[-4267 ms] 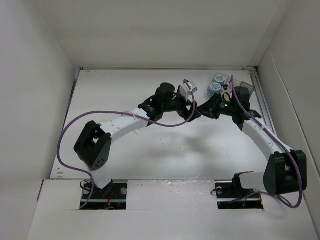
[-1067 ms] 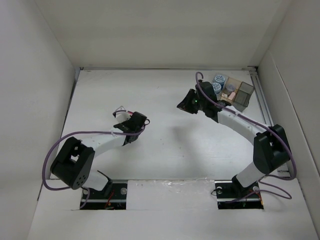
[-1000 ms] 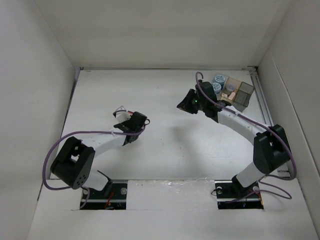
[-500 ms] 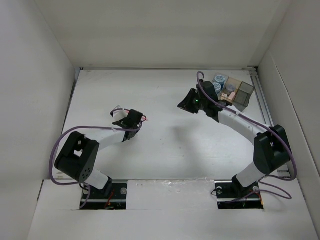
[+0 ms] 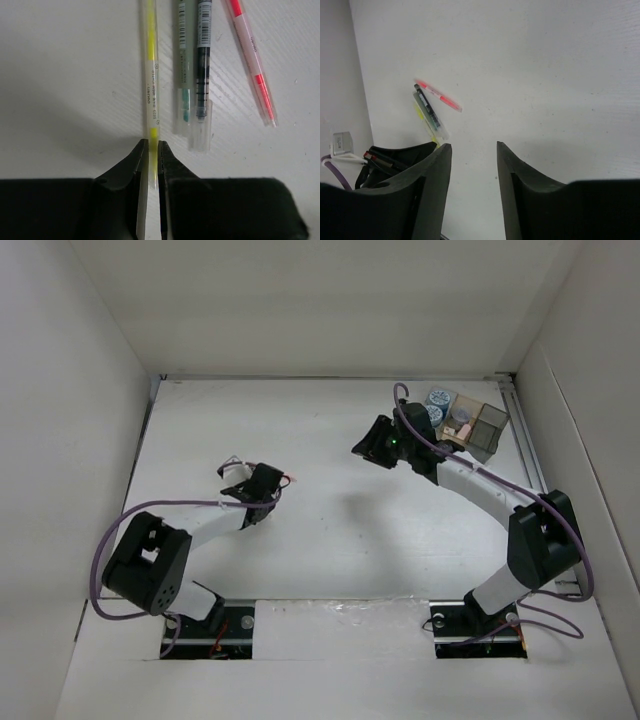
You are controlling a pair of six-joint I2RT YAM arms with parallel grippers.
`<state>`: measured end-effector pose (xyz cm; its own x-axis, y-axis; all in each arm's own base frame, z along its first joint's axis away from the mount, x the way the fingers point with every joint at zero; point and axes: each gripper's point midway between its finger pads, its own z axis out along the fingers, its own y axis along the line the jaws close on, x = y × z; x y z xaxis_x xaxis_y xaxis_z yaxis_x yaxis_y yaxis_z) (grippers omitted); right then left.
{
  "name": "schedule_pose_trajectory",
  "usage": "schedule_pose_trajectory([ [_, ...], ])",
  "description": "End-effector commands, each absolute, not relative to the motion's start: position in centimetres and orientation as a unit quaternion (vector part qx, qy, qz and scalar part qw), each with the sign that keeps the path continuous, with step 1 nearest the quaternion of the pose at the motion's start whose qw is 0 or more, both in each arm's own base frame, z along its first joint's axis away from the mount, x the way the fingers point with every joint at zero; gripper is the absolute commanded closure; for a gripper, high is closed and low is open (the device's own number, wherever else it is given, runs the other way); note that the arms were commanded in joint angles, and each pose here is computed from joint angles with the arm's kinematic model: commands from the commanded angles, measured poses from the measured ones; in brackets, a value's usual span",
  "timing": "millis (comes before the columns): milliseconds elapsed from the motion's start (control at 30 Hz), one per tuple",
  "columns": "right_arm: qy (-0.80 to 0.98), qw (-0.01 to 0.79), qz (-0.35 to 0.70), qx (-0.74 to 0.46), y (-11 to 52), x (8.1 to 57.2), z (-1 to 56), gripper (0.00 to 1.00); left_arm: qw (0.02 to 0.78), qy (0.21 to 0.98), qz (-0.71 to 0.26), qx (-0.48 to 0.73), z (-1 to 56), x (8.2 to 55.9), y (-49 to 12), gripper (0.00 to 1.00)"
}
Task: Sort the stationery into containers
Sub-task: Pick up the stationery from the center of the board.
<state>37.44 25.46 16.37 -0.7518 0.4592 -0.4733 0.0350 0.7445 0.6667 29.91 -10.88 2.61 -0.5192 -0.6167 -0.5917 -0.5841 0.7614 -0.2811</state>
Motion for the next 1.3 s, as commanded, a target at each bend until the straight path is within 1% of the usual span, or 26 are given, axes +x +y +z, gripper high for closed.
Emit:
schedule_pose_trajectory([
  [0, 0.864, 0.345, 0.342, 0.133, 25.2, 37.5, 18.4, 0.51, 0.349, 0.867, -0.007, -0.355, 3.0, 28.3, -9.5, 1.00],
  [33, 0.864, 0.342, 0.346, 0.131, 25.4, 37.3, 18.4, 0.48, 0.351, 0.866, -0.009, -0.356, 3.3, 28.3, -9.4, 1.00],
  [133, 0.865, 0.333, 0.357, 0.117, 25.8, 36.8, 18.5, 0.44, 0.369, 0.857, -0.018, -0.361, 5.1, 27.9, -8.9, 1.00],
  [167, 0.864, 0.326, 0.371, 0.104, 26.6, 36.3, 18.8, 0.41, 0.386, 0.847, -0.032, -0.366, 6.6, 28.1, -8.8, 1.00],
  [267, 0.862, 0.318, 0.386, 0.080, 27.5, 35.7, 19.4, 0.36, 0.416, 0.839, -0.054, -0.346, 9.1, 28.2, -8.8, 1.00],
  [367, 0.851, 0.302, 0.427, 0.042, 29.2, 34.5, 20.4, 0.35, 0.458, 0.824, -0.102, -0.318, 12.6, 28.5, -10.1, 1.00],
  [433, 0.841, 0.292, 0.456, 0.018, 29.9, 33.5, 21.6, 0.34, 0.479, 0.817, -0.162, -0.276, 15.2, 29.1, -12.1, 1.00],
  [500, 0.831, 0.291, 0.475, 0.003, 30.1, 32.6, 22.8, 0.33, 0.487, 0.816, -0.199, -0.239, 16.4, 29.6, -13.7, 1.00],
  [533, 0.823, 0.288, 0.490, -0.011, 30.4, 32.1, 23.6, 0.31, 0.495, 0.813, -0.235, -0.198, 17.6, 29.8, -15.4, 1.00],
  [600, 0.809, 0.288, 0.510, -0.033, 31.1, 31.3, 24.9, 0.29, 0.489, 0.818, -0.258, -0.160, 17.8, 30.1, -17.0, 1.00],
  [633, 0.808, 0.282, 0.516, -0.039, 31.2, 30.9, 24.9, 0.29, 0.484, 0.814, -0.294, -0.128, 18.3, 30.1, -18.8, 1.00],
  [667, 0.802, 0.275, 0.527, -0.053, 31.8, 30.3, 25.3, 0.28, 0.485, 0.811, -0.307, -0.110, 18.6, 30.2, -19.6, 1.00],
  [733, 0.798, 0.275, 0.533, -0.062, 32.2, 29.9, 25.6, 0.28, 0.483, 0.804, -0.338, -0.080, 18.5, 29.6, -20.7, 1.00],
  [767, 0.796, 0.279, 0.534, -0.064, 32.4, 29.8, 25.7, 0.28, 0.488, 0.784, -0.379, -0.055, 19.8, 29.3, -22.0, 1.00],
  [833, 0.799, 0.274, 0.532, -0.062, 32.5, 30.0, 25.2, 0.28, 0.490, 0.773, -0.402, -0.022, 19.8, 28.6, -22.9, 1.00],
  [867, 0.798, 0.271, 0.535, -0.064, 33.0, 29.8, 25.1, 0.28, 0.494, 0.759, -0.425, -0.006, 20.9, 28.3, -23.6, 1.00],
  [1067, 0.806, 0.266, 0.527, -0.049, 34.1, 31.0, 24.0, 0.29, 0.490, 0.736, -0.465, 0.048, 21.6, 26.9, -25.1, 1.00],
  [1133, 0.810, 0.267, 0.520, -0.046, 34.4, 31.1, 23.4, 0.33, 0.491, 0.727, -0.476, 0.064, 22.2, 26.5, -25.4, 1.00],
  [1167, 0.811, 0.266, 0.519, -0.045, 34.6, 31.4, 23.3, 0.33, 0.490, 0.725, -0.479, 0.068, 22.1, 26.4, -25.5, 1.00],
  [1267, 0.811, 0.263, 0.521, -0.039, 35.3, 31.8, 23.2, 0.41, 0.478, 0.725, -0.489, 0.081, 21.8, 26.0, -26.0, 1.00],
])
